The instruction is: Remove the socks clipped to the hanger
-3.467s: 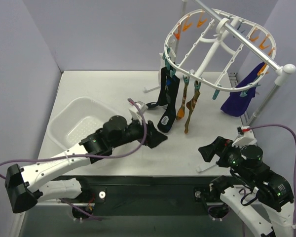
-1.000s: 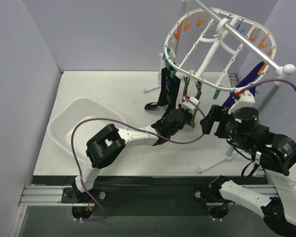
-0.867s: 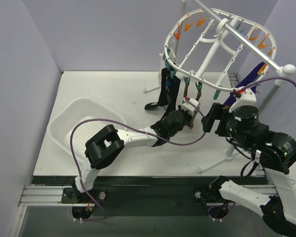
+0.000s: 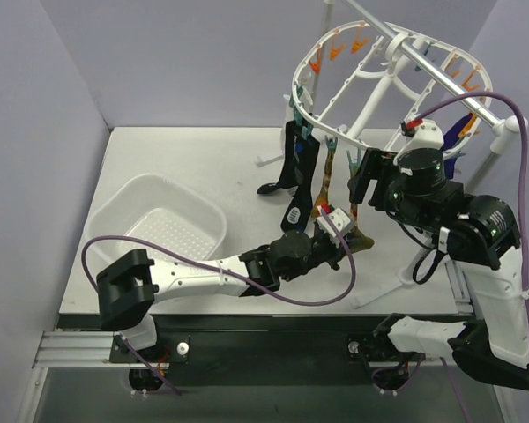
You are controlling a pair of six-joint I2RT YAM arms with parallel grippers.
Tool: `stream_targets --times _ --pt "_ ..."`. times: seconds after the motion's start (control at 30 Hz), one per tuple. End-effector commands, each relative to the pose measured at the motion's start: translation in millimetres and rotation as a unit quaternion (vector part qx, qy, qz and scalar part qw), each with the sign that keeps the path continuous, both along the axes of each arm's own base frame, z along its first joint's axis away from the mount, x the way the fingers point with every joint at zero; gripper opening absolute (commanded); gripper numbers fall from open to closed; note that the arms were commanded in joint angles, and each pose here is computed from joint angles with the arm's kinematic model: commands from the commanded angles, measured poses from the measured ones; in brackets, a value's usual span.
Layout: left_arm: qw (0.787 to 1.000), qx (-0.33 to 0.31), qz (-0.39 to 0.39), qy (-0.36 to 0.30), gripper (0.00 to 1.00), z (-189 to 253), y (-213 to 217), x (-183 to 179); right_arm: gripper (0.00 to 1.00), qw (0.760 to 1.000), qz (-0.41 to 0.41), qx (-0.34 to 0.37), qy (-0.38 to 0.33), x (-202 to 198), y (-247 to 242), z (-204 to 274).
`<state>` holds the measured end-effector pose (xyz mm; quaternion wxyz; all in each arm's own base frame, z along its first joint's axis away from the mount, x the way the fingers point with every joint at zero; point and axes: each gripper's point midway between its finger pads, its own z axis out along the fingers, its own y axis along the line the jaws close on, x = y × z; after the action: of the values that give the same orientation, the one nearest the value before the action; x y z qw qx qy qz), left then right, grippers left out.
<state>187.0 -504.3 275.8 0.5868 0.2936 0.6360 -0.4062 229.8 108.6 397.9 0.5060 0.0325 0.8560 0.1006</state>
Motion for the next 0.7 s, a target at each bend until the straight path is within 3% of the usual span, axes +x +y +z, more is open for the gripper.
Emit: stream_targets --times 0.0,0.67 --pt "0.999 -0.037 -0.025 0.002 0.0 31 3 -22 0.71 1.0 -0.024 -0.003 0.001 14 7 4" --pt "0.999 -0.034 -0.032 0.006 0.0 36 11 -31 0.62 0.982 -0.104 -0.157 0.0 52 -12 -6"
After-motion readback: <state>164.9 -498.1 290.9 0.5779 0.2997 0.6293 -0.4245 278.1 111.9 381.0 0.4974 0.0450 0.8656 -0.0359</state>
